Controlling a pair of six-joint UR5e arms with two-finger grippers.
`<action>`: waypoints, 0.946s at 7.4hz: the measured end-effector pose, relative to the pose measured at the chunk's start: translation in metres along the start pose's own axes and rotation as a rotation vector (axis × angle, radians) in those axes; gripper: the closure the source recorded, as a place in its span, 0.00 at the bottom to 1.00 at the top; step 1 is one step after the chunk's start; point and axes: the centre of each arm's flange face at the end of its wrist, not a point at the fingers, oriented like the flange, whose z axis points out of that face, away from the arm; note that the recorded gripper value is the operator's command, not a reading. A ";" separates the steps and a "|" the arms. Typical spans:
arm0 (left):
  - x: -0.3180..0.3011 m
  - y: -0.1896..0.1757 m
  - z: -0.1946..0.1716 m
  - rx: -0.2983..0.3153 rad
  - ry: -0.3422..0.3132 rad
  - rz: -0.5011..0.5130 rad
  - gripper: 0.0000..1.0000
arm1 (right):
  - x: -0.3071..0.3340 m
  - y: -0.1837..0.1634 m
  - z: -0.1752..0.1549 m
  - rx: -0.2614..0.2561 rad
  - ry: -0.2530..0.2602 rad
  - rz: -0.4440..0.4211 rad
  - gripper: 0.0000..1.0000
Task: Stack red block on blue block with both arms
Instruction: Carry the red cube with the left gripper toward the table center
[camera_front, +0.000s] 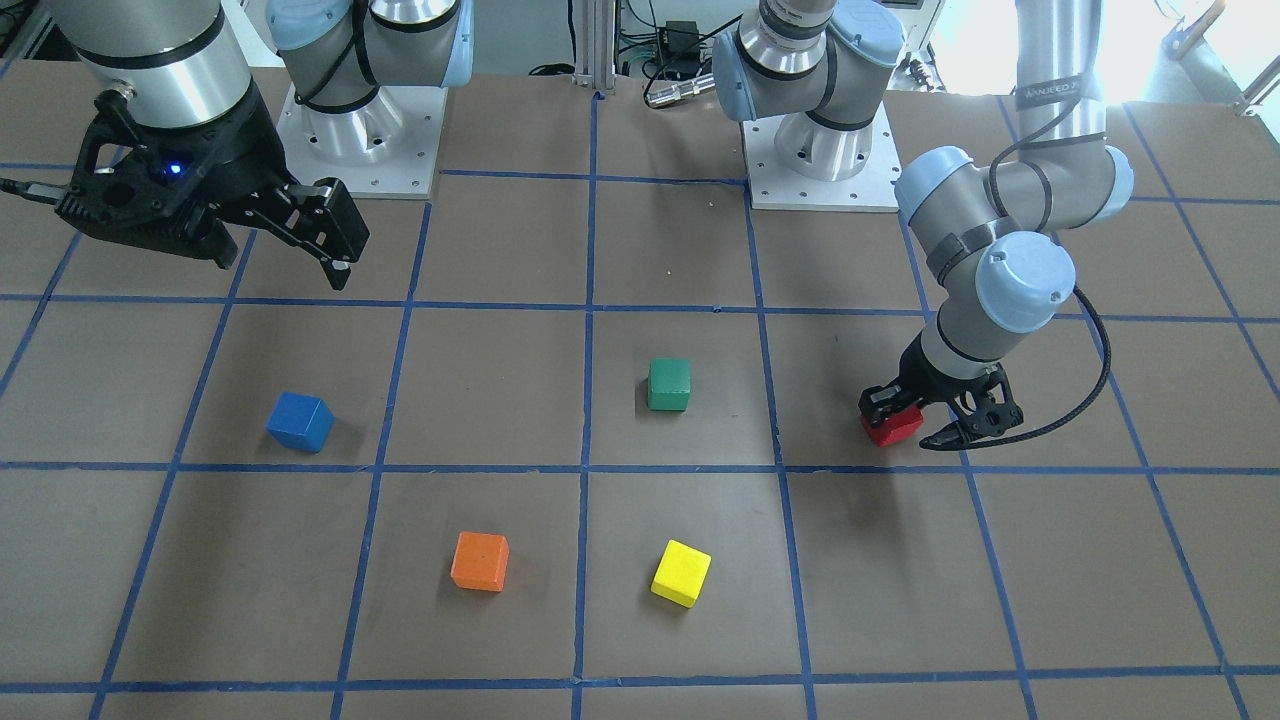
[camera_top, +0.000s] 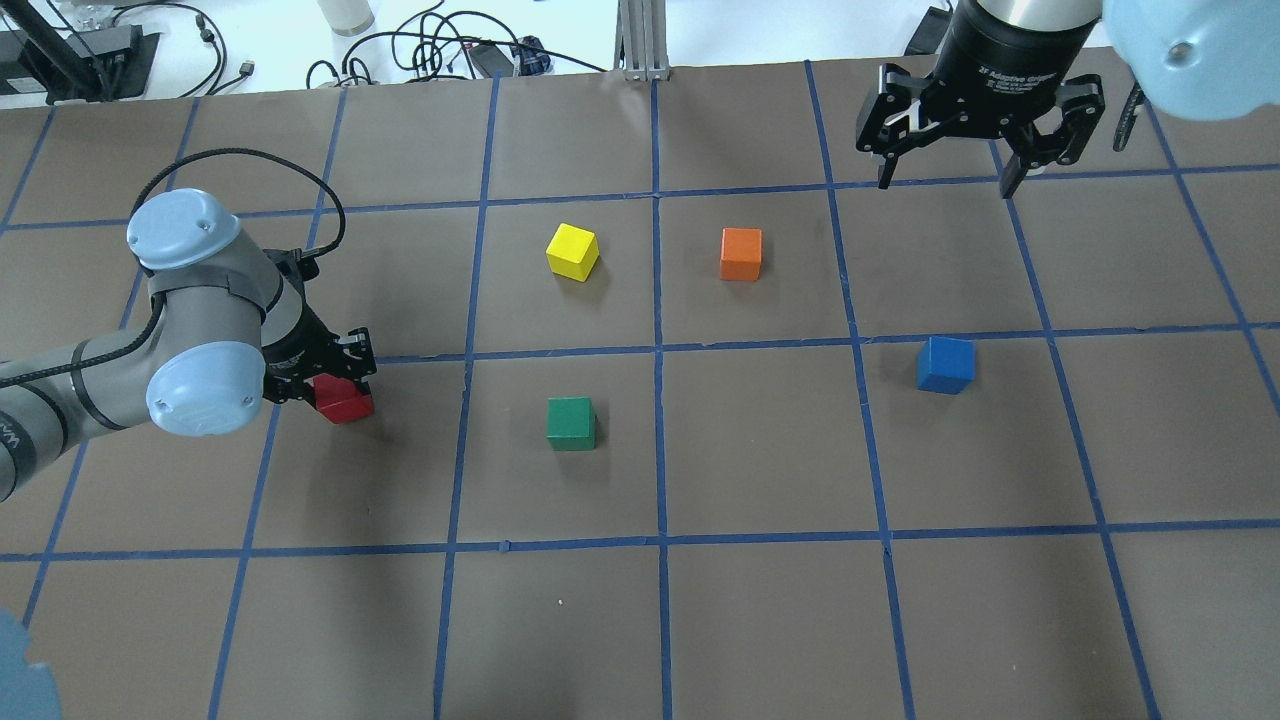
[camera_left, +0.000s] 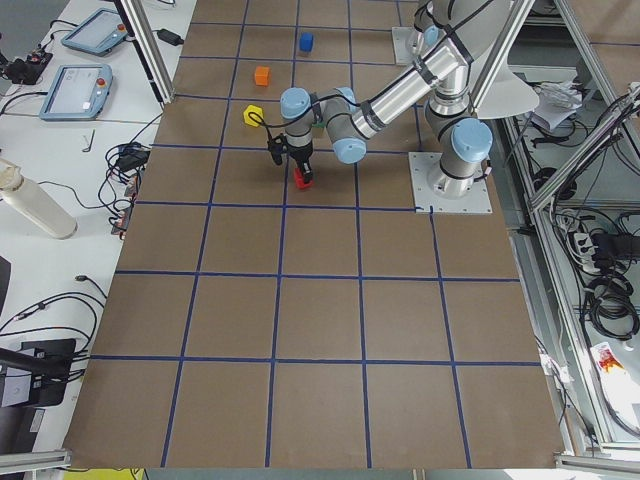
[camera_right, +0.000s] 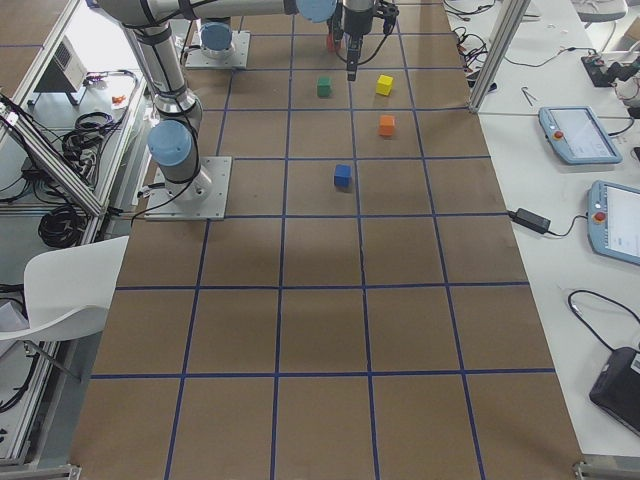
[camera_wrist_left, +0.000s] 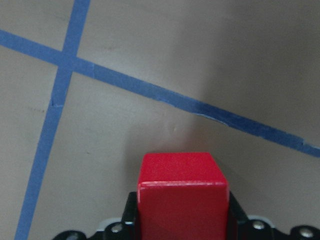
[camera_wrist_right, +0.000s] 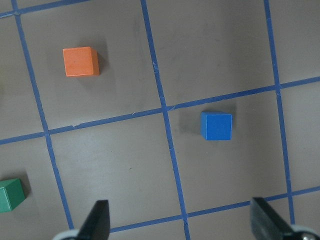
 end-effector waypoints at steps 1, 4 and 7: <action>0.031 -0.008 -0.028 0.028 -0.018 0.090 1.00 | 0.000 0.000 0.000 0.000 0.000 0.000 0.00; 0.188 -0.002 -0.123 0.098 0.108 0.295 1.00 | 0.002 0.001 -0.001 0.002 0.003 -0.011 0.00; 0.338 0.082 -0.119 0.050 0.135 0.337 1.00 | 0.004 0.002 -0.003 0.001 0.005 -0.016 0.00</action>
